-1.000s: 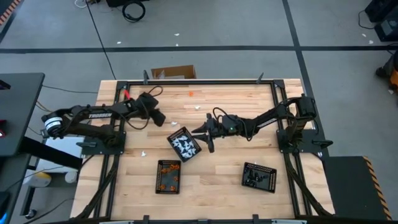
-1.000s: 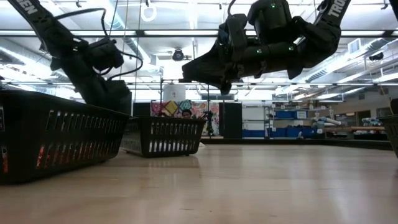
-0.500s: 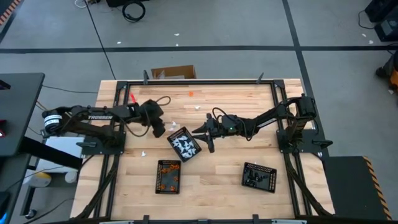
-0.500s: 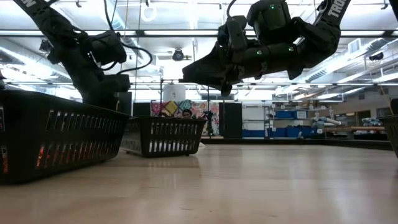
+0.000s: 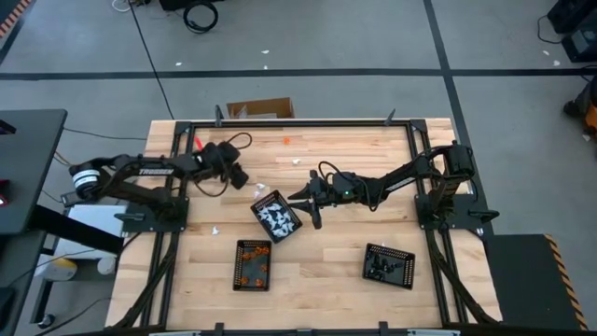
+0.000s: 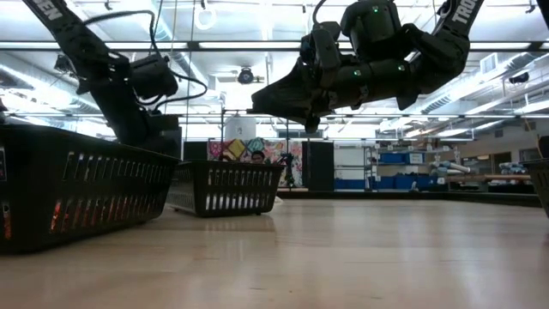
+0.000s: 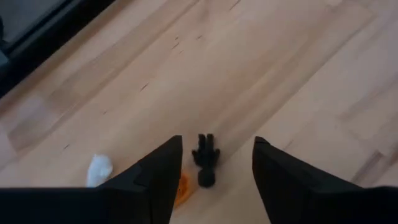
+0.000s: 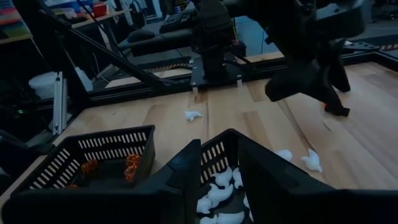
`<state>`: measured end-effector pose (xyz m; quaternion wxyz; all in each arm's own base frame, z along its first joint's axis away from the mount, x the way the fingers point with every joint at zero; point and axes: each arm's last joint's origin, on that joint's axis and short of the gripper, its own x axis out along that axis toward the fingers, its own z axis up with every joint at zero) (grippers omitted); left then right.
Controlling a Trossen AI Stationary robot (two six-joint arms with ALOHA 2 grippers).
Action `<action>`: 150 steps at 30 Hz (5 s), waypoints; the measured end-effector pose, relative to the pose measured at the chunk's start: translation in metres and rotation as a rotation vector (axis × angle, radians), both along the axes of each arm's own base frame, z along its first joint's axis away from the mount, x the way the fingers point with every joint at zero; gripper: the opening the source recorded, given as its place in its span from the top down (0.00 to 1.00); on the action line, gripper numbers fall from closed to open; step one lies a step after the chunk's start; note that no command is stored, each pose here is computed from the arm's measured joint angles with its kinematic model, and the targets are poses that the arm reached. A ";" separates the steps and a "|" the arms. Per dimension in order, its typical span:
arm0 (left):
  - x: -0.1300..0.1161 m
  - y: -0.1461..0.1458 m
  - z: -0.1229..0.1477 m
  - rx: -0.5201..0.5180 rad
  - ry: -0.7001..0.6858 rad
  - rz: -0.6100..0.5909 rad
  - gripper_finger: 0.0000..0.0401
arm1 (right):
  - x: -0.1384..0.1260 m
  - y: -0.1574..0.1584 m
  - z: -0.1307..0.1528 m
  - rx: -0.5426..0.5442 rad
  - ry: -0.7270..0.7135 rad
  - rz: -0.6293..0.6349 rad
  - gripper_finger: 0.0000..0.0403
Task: Sort Halloween decoration
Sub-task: Put the black skeleton toy into the right black basket, then put the white ghost toy into the middle black basket
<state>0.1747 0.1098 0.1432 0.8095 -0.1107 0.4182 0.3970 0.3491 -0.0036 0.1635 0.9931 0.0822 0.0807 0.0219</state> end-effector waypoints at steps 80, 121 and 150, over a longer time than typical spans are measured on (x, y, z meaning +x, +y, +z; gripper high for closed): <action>0.365 -0.193 0.042 -0.198 -0.653 -1.167 1.00 | -0.185 0.044 0.172 -0.154 -0.208 -0.249 0.72; 0.264 -0.116 0.049 0.039 -0.469 -1.068 0.63 | -0.202 0.063 0.169 -0.253 -0.152 -0.438 0.73; -0.019 -0.072 0.071 0.287 -0.286 -0.301 0.64 | -0.105 0.003 0.134 -0.242 -0.163 -0.538 0.73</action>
